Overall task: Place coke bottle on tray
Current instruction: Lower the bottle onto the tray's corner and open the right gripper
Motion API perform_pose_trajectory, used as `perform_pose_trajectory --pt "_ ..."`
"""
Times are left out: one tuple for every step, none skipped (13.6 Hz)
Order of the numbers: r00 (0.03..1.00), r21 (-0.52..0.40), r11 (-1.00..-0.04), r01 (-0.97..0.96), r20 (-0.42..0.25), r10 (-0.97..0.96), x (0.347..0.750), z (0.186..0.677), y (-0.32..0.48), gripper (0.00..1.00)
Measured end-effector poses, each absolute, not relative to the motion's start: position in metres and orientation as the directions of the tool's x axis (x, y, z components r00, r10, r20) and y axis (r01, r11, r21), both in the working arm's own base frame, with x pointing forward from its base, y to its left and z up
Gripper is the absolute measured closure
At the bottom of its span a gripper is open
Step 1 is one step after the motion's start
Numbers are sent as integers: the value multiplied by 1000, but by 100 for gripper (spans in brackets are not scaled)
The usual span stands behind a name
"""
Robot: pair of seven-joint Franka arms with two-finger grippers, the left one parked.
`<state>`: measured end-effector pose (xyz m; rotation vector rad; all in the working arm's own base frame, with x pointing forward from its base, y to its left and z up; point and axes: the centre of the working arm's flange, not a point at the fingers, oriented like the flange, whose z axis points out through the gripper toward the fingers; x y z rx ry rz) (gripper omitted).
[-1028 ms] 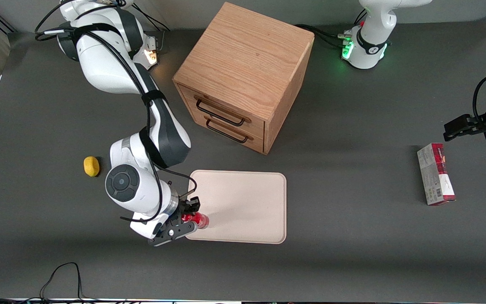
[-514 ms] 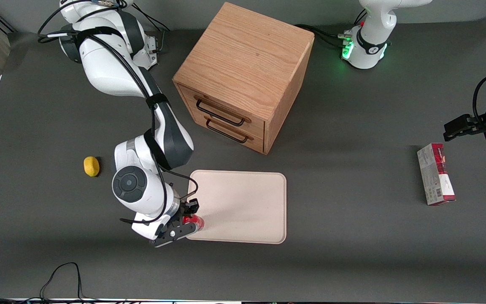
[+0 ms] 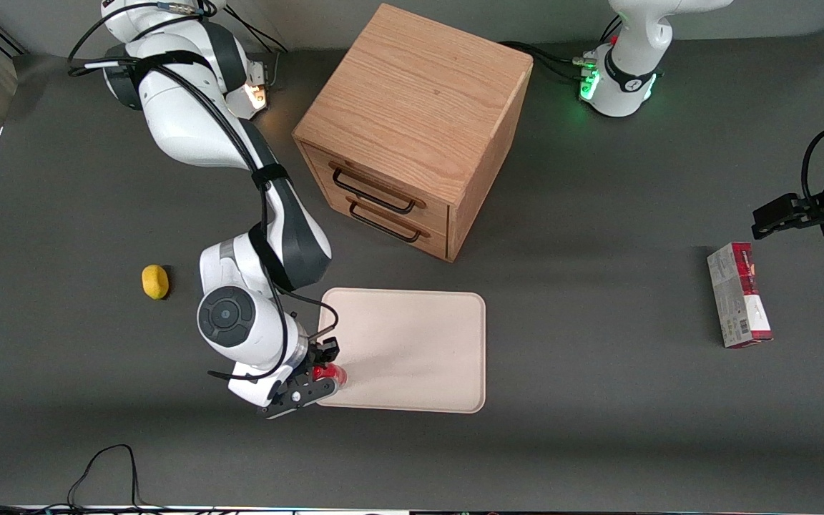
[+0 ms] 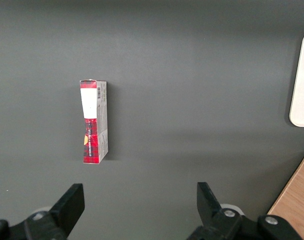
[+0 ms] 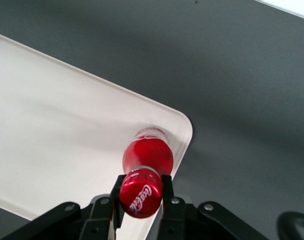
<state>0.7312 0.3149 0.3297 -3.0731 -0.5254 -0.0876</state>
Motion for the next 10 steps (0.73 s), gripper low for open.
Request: perform_pose_trajectory --pt "940 -12 -942 337 56 335 730 327 318 69" --pt "940 -12 -941 339 53 338 729 324 321 69" --pt "939 -12 -940 340 52 339 728 324 322 69" --pt "939 -12 -940 340 52 339 728 324 322 69" --pt "939 -12 -940 340 52 339 728 324 322 69" --pt "939 -12 -940 340 52 339 728 324 322 69" --pt "940 -12 -941 339 51 338 728 323 321 69" --pt "940 -12 -941 339 51 338 728 323 321 69" --pt "940 -11 -941 339 50 338 728 323 321 69" --pt "940 -10 -941 339 50 339 728 322 321 69"
